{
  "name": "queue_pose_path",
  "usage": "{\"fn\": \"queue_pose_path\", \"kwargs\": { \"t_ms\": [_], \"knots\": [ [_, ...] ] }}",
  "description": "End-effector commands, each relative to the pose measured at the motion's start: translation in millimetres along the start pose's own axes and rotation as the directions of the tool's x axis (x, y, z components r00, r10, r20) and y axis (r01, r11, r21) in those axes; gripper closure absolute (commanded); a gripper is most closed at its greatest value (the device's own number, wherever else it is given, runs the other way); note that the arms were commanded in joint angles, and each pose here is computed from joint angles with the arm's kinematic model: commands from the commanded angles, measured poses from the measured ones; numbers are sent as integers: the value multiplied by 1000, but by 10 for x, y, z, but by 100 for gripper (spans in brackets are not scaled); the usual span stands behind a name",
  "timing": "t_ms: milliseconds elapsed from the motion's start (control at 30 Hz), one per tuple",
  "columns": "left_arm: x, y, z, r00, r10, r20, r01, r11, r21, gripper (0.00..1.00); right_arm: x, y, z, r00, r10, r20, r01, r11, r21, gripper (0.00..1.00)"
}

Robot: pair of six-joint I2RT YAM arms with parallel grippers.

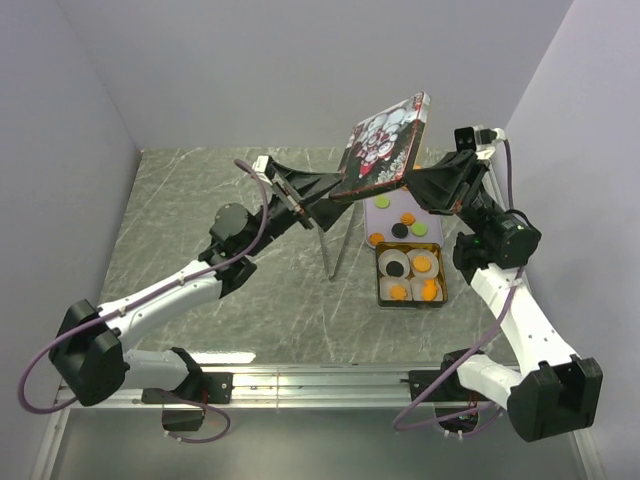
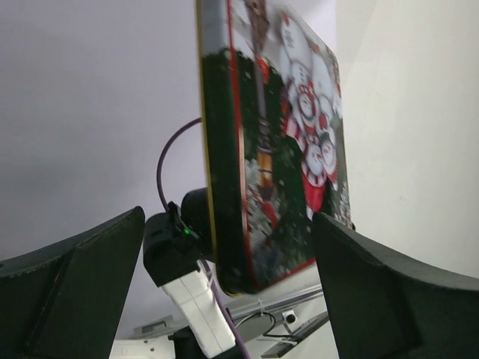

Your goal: Pack the cookies

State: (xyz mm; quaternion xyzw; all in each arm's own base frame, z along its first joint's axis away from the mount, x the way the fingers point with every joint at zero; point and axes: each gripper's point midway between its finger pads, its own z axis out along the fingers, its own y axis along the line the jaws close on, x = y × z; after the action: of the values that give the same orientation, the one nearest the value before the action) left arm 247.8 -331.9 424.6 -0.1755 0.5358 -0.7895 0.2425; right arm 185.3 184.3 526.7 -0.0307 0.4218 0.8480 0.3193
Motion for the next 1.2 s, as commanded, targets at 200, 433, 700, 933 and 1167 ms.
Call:
{"fn": "queue_pose_path", "kwargs": {
  "t_ms": [200, 433, 700, 933, 1167],
  "knots": [
    [-6, -332, 285, 994, 95, 59, -100, 992, 83, 13, 523, 767, -298, 915, 363, -175, -393, 901, -185, 100],
    [-71, -505, 38, 981, 159, 109, -170, 980, 101, 57, 562, 565, -370, 909, 388, -152, -408, 902, -143, 100],
    [-252, -463, -103, 967, 251, 54, -254, 965, 61, 99, 524, -123, -229, 931, 355, -84, -338, 926, 167, 85],
    [-449, -402, -205, 959, 284, 25, -285, 957, 47, 99, 421, -777, -318, 987, 149, -54, -90, 807, 584, 34],
    [-481, -245, -183, 956, 293, -5, -293, 956, 25, 99, 156, -1118, -382, 997, 76, 8, -60, 716, 696, 32]
  ]
}}
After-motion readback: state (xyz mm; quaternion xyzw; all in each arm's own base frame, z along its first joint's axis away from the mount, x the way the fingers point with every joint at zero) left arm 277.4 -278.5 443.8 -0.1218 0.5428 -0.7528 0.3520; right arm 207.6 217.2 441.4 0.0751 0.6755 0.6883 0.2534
